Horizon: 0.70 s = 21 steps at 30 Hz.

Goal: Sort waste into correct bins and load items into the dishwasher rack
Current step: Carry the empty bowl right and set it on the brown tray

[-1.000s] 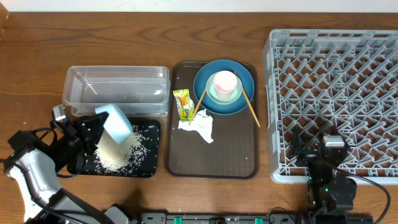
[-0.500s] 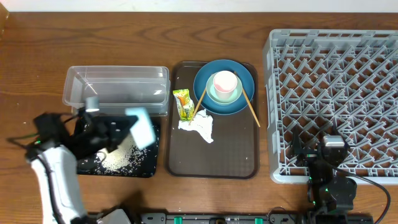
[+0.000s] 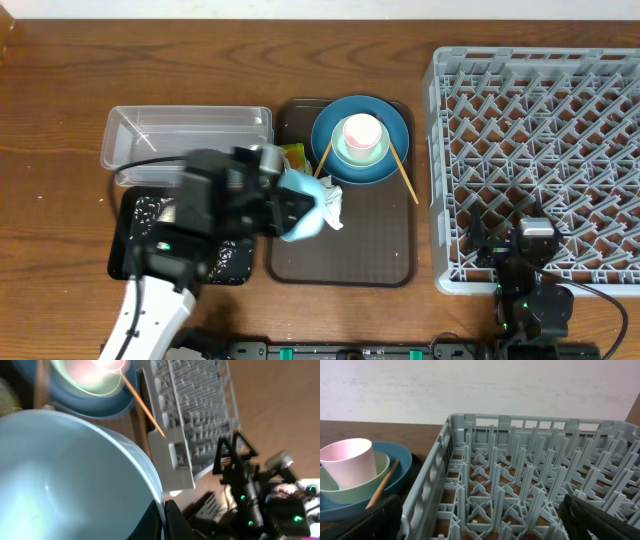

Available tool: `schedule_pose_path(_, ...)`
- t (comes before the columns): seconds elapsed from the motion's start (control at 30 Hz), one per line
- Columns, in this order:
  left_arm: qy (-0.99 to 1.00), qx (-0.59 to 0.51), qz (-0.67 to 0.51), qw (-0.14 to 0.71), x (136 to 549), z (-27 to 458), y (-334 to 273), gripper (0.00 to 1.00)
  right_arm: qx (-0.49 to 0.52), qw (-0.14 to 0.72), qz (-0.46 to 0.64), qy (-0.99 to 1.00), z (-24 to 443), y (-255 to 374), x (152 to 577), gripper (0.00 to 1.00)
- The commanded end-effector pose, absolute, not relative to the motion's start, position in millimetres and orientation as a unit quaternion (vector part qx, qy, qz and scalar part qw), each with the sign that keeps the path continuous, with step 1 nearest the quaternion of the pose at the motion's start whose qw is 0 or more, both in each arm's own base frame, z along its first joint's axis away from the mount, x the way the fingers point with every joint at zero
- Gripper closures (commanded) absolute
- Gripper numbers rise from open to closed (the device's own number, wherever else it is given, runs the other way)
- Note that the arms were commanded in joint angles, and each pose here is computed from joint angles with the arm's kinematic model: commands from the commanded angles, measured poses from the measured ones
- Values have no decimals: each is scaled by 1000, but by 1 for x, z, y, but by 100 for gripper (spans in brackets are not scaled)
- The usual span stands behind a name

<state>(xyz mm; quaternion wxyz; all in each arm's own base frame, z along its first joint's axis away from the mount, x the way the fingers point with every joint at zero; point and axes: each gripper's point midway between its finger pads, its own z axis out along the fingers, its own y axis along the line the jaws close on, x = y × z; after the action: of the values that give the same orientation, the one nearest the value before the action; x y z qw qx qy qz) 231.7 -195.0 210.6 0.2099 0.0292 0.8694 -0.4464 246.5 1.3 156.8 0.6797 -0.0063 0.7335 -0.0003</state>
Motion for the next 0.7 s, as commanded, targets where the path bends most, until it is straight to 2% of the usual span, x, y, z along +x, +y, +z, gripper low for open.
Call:
schedule_pose_path(0.0, 895, -8, -364, 257, 242, 198, -209, 94, -6, 679, 9, 734, 156, 5, 246, 1)
schedule_pose_path(0.27, 906, 113, -300, 277, 207, 155, -298, 94, -6, 679, 9, 734, 156, 5, 246, 1)
schedule_pose_path(0.5, 923, 147, -240, 261, 204, 103, -315, 94, -6, 679, 9, 734, 156, 5, 246, 1)
schedule_pose_path(0.67, 928, 148, -231, 254, 204, 94, -316, 94, -6, 679, 9, 734, 156, 5, 246, 1)
